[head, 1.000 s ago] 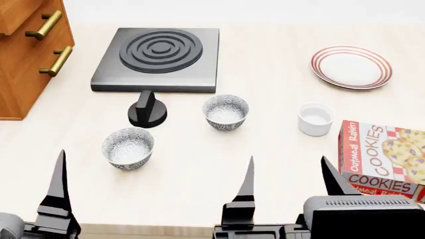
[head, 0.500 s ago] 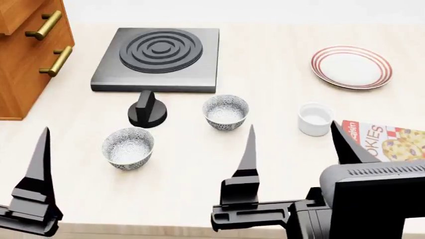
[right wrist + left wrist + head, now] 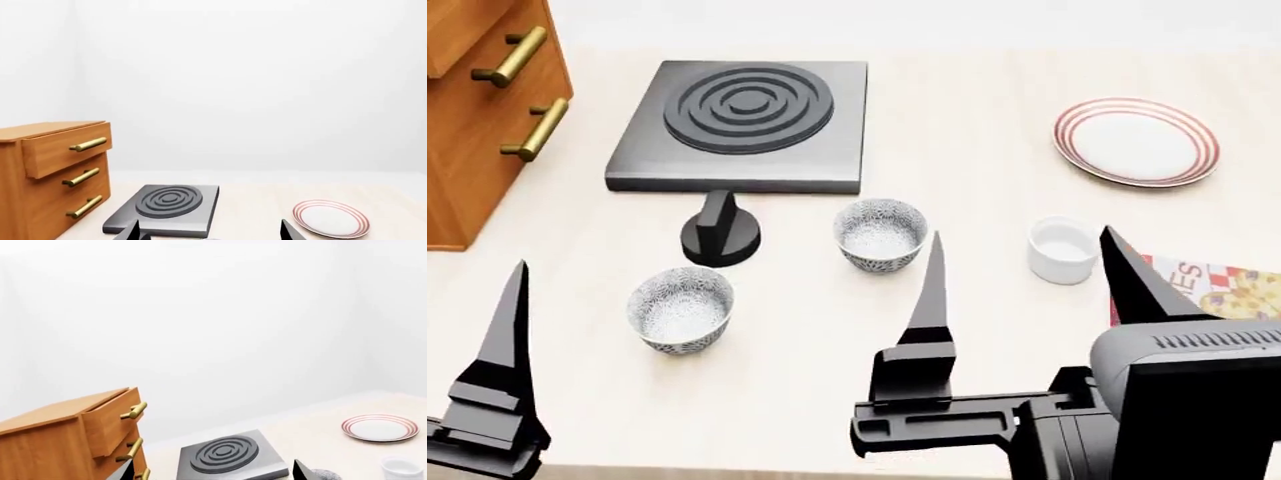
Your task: Pick the akita bowl next to the ramekin and place it on the plate.
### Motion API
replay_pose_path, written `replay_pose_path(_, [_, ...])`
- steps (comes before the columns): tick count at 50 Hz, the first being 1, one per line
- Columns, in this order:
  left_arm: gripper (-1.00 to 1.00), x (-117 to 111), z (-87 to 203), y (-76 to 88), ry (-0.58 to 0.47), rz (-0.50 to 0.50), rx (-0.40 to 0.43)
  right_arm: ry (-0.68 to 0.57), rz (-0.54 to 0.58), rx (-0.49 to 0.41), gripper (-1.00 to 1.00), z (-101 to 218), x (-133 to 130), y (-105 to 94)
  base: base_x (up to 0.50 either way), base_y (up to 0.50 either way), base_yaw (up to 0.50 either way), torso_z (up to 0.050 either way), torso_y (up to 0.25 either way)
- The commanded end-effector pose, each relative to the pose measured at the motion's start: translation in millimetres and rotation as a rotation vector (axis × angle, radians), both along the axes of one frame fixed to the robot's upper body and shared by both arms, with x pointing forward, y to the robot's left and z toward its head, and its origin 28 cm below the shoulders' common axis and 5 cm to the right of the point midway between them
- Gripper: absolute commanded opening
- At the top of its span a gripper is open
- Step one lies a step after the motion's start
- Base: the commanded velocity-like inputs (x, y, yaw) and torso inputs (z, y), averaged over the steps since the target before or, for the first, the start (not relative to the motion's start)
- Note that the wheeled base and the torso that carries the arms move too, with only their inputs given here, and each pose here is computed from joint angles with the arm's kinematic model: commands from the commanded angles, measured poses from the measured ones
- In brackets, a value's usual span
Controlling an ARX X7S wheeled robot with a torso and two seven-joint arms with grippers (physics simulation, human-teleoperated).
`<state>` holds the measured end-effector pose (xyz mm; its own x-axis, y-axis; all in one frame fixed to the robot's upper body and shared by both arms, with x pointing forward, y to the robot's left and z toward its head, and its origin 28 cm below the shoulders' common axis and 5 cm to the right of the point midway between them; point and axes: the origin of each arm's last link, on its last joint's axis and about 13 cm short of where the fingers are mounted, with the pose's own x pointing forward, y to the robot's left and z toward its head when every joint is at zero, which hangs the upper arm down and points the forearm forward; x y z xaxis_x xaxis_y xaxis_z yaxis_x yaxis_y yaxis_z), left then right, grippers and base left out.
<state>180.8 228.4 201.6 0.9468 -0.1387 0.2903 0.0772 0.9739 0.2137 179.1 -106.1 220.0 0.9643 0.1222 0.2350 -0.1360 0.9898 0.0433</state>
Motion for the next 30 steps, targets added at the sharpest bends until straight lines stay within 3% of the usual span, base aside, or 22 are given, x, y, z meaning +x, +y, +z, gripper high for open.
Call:
replay_pose_path(1, [1.00, -0.8, 0.5, 1.1, 0.002, 0.002, -0.011, -0.016, -0.014, 0.019, 1.00, 1.0, -0.5, -0.9, 0.11, 0.00, 0.00, 0.000, 0.000])
replay_pose_path(30, [1.00, -0.1, -0.1, 1.1, 0.003, 0.006, -0.009, -0.012, -0.016, 0.034, 1.00, -1.6, -0.1, -2.2, 0.16, 0.00, 0.00, 0.000, 0.000])
